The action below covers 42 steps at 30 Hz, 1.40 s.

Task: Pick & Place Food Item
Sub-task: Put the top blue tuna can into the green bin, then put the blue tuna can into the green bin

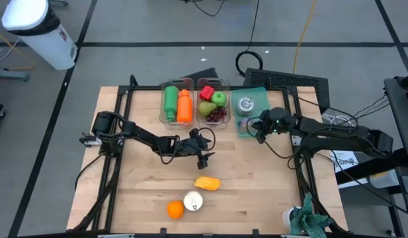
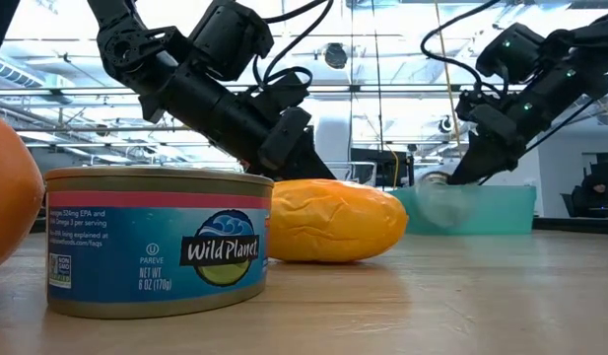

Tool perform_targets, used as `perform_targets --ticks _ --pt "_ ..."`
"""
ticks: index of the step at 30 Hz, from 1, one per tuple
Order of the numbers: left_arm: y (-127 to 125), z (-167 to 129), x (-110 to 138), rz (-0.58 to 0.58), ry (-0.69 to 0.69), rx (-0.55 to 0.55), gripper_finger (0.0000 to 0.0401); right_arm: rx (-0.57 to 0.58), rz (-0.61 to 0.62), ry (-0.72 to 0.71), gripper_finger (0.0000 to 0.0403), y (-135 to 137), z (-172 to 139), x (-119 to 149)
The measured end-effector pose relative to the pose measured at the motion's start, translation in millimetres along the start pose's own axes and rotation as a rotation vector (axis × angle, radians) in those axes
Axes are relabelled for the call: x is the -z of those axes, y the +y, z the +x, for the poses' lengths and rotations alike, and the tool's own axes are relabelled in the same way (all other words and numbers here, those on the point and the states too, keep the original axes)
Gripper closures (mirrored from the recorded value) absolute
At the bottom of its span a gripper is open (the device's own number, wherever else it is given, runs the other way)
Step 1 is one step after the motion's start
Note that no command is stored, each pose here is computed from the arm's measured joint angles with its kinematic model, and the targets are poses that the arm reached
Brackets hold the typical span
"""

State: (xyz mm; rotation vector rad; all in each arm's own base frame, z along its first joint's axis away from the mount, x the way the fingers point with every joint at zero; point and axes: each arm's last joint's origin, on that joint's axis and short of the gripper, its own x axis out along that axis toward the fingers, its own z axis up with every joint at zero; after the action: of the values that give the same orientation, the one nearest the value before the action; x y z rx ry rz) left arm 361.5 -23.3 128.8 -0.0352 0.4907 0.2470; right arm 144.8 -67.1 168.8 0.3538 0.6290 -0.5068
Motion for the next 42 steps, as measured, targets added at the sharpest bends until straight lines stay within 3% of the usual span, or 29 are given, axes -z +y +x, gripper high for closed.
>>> perform_targets --ticks 2,4,8,14,20,25,29,34,38,42 --pt "0.0 0.0 0.0 0.000 0.000 0.000 0.0116 -0.020 0.002 -0.002 0.0371 0.7 -0.1 -0.5" --pt "0.0 0.0 0.0 0.000 0.000 0.000 0.0116 -0.020 0.027 0.001 0.0393 0.6 0.0 -0.2" --pt "0.0 0.0 0.0 0.000 0.000 0.000 0.0116 0.011 0.045 -0.018 0.0373 -0.1 0.0 -1.4" --pt "0.0 0.0 0.0 0.000 0.000 0.000 0.0116 0.194 0.038 -0.034 0.0363 -5.6 2.1 -0.5" --pt "0.0 0.0 0.0 0.000 0.000 0.000 0.0116 0.224 0.005 0.004 0.0382 -7.3 8.1 4.6" --pt "0.6 -2.9 -2.1 0.004 0.009 0.000 0.0116 0.205 -0.007 -0.062 0.0393 -5.8 5.2 -1.6" --pt "0.0 -21.6 -15.6 -0.013 0.045 0.060 0.0116 0.126 -0.015 -0.133 0.0396 -2.5 -1.1 -8.3" --pt "-10.9 -54.0 -26.9 -0.063 0.163 0.289 0.0116 -0.108 -0.095 -0.240 0.0380 7.5 -9.4 -19.3" --pt "-34.6 -73.9 -28.0 -0.098 0.231 0.532 0.0116 -0.264 -0.134 -0.327 0.0347 18.8 -13.9 -27.1" --pt "-63.4 -89.8 -23.5 -0.173 0.277 0.616 0.0116 -0.321 -0.158 -0.368 0.0316 26.4 -16.5 -29.6"
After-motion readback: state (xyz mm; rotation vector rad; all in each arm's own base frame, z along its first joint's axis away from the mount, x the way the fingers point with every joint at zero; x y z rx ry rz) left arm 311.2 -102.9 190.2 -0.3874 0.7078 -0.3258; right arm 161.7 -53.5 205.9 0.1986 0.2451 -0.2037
